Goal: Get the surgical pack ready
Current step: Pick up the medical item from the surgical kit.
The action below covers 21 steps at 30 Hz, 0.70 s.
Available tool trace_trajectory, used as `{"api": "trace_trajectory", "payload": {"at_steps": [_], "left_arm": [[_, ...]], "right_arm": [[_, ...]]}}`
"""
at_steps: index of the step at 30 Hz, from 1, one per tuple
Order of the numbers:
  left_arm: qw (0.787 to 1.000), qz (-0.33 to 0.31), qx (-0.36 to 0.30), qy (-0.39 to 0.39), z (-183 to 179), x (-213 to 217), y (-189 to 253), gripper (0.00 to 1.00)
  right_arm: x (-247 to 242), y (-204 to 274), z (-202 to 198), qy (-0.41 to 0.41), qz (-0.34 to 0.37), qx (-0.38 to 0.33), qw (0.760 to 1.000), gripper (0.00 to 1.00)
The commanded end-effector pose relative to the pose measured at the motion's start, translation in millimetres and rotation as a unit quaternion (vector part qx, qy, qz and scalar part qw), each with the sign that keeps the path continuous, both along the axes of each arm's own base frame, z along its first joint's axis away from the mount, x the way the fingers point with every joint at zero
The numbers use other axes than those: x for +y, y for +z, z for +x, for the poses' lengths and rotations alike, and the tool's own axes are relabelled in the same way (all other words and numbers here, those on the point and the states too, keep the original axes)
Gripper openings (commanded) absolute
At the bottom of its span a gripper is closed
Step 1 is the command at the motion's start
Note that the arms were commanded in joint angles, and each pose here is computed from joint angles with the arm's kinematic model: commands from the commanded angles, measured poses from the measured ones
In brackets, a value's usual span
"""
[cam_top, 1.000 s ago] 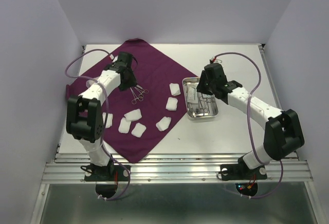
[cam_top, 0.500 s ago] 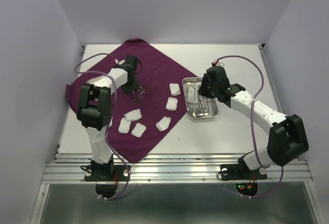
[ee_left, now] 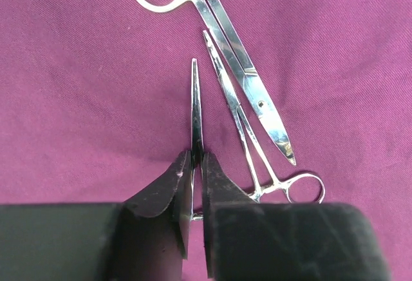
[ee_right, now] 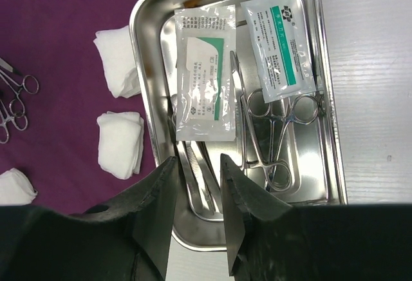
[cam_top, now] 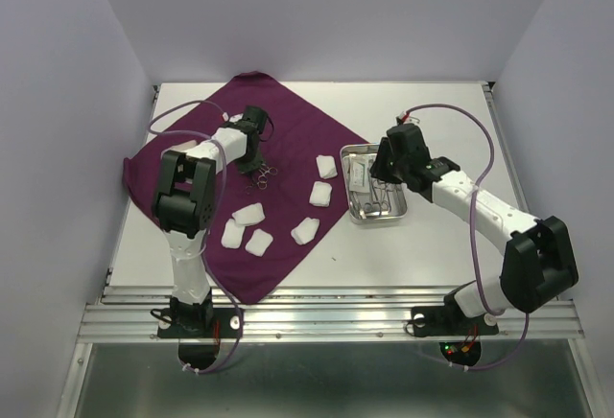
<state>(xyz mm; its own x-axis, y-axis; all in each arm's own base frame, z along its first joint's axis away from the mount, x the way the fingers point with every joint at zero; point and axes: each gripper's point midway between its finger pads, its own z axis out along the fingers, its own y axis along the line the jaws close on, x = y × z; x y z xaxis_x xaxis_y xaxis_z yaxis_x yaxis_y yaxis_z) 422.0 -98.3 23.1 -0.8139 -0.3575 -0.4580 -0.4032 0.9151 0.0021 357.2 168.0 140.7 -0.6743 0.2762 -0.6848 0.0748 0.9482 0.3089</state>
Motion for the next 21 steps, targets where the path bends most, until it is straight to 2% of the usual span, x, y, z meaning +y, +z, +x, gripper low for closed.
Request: {"api": "trace_trajectory", "payload": {"at_steps": [1, 3, 4, 11, 21], "left_arm": [[1.000, 0.007, -0.010, 0.000, -3, -6, 18, 0.07], [1.000, 0.011, -0.022, -0.001, -5, -7, 32, 0.05], [1.000, 0.012, -0.026, -0.003, -6, -9, 36, 0.00], [0.998, 0.006, -0.053, -0.012, -15, -17, 65, 0.00], [0.996, -0.024, -0.050, -0.064, -18, -54, 64, 0.00]], "right_arm": [[0, 18, -5, -0.002, 0.011, -0.021, 1.000, 0.38], [-1, 19, -5, -0.002, 0.012, -0.022, 1.000, 0.38], [-1, 19, -6, -0.003, 0.013, -0.023, 1.000, 0.38], [-2, 20, -8, -0.005, 0.015, -0.023, 1.000, 0.38], [0, 24, -12, -0.002, 0.019, -0.025, 1.000, 0.38]]}}
